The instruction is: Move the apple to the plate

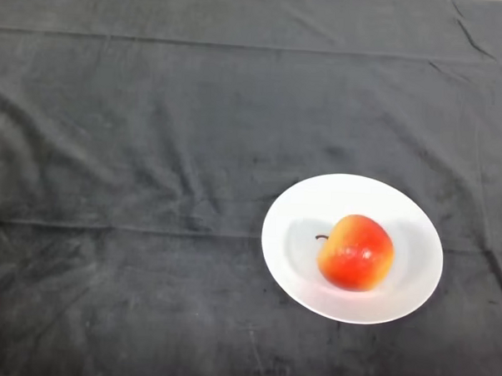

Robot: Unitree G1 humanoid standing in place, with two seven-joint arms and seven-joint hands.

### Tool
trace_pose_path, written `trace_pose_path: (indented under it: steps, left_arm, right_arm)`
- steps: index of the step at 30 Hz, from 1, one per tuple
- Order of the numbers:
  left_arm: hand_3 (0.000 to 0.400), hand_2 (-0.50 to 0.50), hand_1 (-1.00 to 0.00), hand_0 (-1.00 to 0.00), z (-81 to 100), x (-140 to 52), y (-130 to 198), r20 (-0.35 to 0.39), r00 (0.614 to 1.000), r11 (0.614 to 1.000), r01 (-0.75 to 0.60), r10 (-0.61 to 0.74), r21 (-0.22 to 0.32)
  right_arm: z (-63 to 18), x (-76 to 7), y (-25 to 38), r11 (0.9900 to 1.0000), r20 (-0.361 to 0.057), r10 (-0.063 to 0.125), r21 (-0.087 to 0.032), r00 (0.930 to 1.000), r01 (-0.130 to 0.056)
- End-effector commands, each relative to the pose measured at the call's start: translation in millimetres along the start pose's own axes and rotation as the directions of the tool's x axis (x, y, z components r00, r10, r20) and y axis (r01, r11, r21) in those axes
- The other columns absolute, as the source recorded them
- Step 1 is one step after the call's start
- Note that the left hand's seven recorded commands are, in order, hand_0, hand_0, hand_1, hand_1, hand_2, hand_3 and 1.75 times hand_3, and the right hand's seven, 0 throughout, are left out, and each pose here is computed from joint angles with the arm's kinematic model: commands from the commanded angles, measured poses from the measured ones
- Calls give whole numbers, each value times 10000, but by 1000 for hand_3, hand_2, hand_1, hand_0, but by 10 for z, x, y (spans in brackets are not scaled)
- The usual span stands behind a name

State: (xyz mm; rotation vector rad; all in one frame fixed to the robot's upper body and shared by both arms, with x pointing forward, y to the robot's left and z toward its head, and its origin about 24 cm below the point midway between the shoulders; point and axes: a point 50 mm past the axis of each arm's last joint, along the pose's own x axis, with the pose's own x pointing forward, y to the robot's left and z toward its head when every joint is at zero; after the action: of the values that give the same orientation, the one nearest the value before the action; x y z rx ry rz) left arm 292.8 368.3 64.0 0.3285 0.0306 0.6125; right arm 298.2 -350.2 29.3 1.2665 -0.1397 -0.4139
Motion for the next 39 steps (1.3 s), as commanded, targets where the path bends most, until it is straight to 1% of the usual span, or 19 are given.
trace_pose_path:
  steps: [1,5,9,10,13,16,19,23,28,33,39]
  left_arm:
    - [0,0,0,0,-72,3,390,-477,9922,9933,-1151,1155,110]
    - [0,0,0,0,-78,12,447,-842,9800,9736,-1902,1805,-1264]
    - [0,0,0,0,-103,5,514,-1233,9643,9287,-2597,2345,-2648]
    - [0,0,0,0,-119,-3,546,-1372,9584,9102,-2811,2502,-3042]
    - [0,0,0,0,-166,-27,626,-1749,9418,8567,-3342,2872,-3929]
    - [0,0,0,0,-204,-46,680,-2112,9246,7990,-3803,3170,-4659]
    - [0,0,0,0,-215,-48,700,-2375,9122,7457,-4097,3338,-5255]
    - [0,0,0,0,-220,-46,700,-2565,9051,6912,-4247,3392,-5846]
    - [0,0,0,0,-228,-45,698,-2659,9056,6475,-4225,3304,-6342]
    - [0,0,0,0,-237,-49,706,-2658,9095,6246,-4131,3195,-6628]
    - [0,0,0,0,-244,-52,712,-2626,9145,6122,-4017,3078,-6811]
  right_arm:
    - [87,23,66,9998,329,207,58,9992,-209]
    - [87,23,66,9998,329,207,58,9992,-209]
    - [87,23,66,9998,329,207,59,9992,-209]
    - [87,23,66,9998,329,207,59,9992,-209]
    - [87,23,66,9998,329,207,60,9992,-209]
    - [88,23,66,9998,329,207,61,9992,-209]
    - [88,23,66,9998,329,207,63,9992,-209]
    - [88,23,66,9998,329,207,66,9992,-209]
    - [88,24,66,9998,330,207,71,9992,-210]
    - [88,24,66,9998,330,208,74,9992,-210]
    - [88,24,66,9997,331,208,76,9992,-211]
